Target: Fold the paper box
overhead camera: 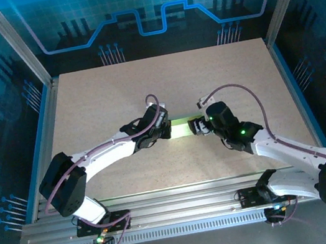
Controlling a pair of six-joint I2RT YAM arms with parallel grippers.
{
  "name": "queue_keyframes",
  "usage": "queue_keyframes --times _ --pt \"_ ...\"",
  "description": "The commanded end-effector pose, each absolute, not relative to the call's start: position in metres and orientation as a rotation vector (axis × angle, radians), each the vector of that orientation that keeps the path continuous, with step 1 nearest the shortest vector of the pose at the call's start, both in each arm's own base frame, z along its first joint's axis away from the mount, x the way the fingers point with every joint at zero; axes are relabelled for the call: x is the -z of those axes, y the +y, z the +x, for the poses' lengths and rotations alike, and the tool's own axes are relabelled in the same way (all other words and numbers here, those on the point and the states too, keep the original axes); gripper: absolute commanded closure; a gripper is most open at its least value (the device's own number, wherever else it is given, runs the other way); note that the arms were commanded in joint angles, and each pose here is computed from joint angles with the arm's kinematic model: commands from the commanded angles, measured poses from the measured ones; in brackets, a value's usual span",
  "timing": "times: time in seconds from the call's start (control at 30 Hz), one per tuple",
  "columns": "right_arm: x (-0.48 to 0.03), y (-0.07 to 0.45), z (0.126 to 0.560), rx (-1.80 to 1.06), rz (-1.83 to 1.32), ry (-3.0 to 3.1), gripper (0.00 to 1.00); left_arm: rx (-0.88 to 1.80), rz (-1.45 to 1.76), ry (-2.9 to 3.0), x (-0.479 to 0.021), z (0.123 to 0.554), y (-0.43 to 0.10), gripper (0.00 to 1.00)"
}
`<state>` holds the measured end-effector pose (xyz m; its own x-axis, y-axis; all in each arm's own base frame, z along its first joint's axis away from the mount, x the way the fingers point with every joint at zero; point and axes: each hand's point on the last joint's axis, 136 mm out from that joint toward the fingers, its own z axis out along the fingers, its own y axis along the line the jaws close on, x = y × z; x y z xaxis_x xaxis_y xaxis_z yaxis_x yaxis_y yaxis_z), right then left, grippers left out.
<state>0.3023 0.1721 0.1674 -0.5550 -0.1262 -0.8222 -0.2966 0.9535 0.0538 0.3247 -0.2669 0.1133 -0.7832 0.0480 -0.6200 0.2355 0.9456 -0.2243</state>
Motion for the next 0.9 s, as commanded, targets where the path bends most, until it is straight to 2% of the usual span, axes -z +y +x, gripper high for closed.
queue_keyframes --times 0.0,0.2,0.47,0.53,0.63,0.77,0.87 --pt "-0.164 0.167 0.31 -0.258 -0.207 2.301 0.18 0.279 0.283 2.596 -0.072 0.301 -0.255 1.0" --pt "-0.149 0.169 0.33 -0.333 -0.053 2.495 0.2 0.281 0.281 2.594 -0.071 0.302 -0.256 1.0" --pt "-0.115 0.167 0.33 -0.42 0.08 2.623 0.36 0.289 0.288 2.6 -0.07 0.302 -0.259 1.0" --pt "-0.11 0.167 0.329 -0.435 0.097 2.628 0.4 0.3 0.289 2.604 -0.069 0.301 -0.261 0.97" --pt "-0.102 0.165 0.327 -0.448 0.122 2.632 0.44 0.316 0.283 2.61 -0.069 0.3 -0.262 0.89" --pt "-0.099 0.165 0.328 -0.463 0.151 2.626 0.45 0.365 0.29 2.616 -0.074 0.296 -0.267 0.59" --pt "-0.099 0.165 0.329 -0.465 0.166 2.622 0.45 0.419 0.335 2.632 -0.082 0.291 -0.274 0.43"
